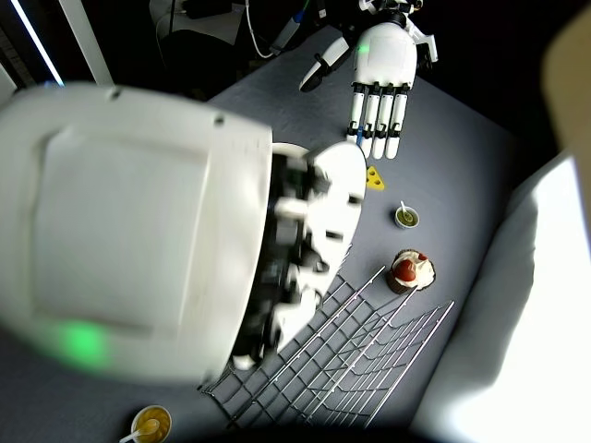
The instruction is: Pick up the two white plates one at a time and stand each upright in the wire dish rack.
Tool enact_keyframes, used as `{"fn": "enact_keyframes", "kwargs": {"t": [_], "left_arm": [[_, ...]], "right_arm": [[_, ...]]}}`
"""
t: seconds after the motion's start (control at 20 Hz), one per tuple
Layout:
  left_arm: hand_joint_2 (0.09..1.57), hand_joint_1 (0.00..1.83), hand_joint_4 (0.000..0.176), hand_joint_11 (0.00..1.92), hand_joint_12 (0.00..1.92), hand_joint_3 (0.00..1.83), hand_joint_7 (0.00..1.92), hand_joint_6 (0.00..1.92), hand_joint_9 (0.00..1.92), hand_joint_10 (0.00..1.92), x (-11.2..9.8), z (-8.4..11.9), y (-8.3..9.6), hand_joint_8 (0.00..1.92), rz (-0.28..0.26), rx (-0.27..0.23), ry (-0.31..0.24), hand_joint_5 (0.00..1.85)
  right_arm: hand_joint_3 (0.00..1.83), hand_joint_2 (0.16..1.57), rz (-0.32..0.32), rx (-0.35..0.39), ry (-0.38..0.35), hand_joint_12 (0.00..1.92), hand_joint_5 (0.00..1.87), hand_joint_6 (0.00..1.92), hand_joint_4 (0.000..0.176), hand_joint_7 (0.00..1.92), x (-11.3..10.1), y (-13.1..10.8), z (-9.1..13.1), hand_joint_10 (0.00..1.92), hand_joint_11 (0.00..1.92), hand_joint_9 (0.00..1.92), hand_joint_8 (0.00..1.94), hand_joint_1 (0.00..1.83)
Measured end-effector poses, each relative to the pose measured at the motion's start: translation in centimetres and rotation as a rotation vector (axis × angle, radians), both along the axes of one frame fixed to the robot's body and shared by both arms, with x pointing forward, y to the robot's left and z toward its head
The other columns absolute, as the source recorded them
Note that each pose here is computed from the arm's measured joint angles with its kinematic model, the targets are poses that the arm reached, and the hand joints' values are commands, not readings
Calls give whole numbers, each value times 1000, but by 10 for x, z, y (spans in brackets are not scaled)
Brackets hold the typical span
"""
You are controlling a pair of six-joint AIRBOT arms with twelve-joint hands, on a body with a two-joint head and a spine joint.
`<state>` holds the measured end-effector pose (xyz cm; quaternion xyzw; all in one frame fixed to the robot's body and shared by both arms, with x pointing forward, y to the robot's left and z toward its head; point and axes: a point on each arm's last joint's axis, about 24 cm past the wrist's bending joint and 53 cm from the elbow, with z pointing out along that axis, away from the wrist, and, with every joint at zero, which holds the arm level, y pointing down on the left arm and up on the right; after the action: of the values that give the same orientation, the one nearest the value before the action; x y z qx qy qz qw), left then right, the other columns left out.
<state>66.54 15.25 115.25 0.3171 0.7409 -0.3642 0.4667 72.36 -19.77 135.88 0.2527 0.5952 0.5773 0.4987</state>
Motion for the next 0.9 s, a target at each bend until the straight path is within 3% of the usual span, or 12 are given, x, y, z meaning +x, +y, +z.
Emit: {"fn": "enact_keyframes", "kwargs": {"t": [0.2, 0.35, 0.65, 0.8, 0.9], "left_arm": [[865, 0, 0, 19, 2, 1, 39, 0, 35, 0, 0, 0, 0, 1, 2, 2, -1, 29], [860, 0, 0, 20, 5, 0, 55, 4, 43, 5, 0, 0, 0, 7, 1, 2, 0, 38], [853, 0, 0, 50, 17, 0, 37, 2, 39, 1, -1, 0, -2, 0, -4, 0, -1, 36], [849, 0, 0, 48, 16, 0, 56, 5, 51, 5, -1, 0, -2, 7, -4, -1, -1, 47], [852, 0, 0, 56, 19, 0, 67, 4, 63, 8, -1, 0, -2, 10, -5, 2, -2, 47]], "right_arm": [[0, 1023, -24, -3, 18, 1297, 1030, 815, 0, 1200, 9, -10, -2, 535, 1025, 1238, 352, 1501], [0, 1016, -33, -10, 33, 1284, 1062, 786, 0, 1235, 17, -11, -6, 508, 1030, 1248, 274, 1502], [0, 1025, -56, -2, 44, 1301, 1037, 836, 0, 1204, 40, -13, -6, 578, 1014, 1195, 360, 1501], [0, 1062, -64, 8, 50, 1318, 926, 1056, 0, 1068, 48, -14, -6, 751, 1014, 1079, 563, 1492], [2, 1055, -65, 10, 58, 1303, 933, 1023, 0, 1078, 53, -12, -9, 743, 1033, 1096, 540, 1493]]}}
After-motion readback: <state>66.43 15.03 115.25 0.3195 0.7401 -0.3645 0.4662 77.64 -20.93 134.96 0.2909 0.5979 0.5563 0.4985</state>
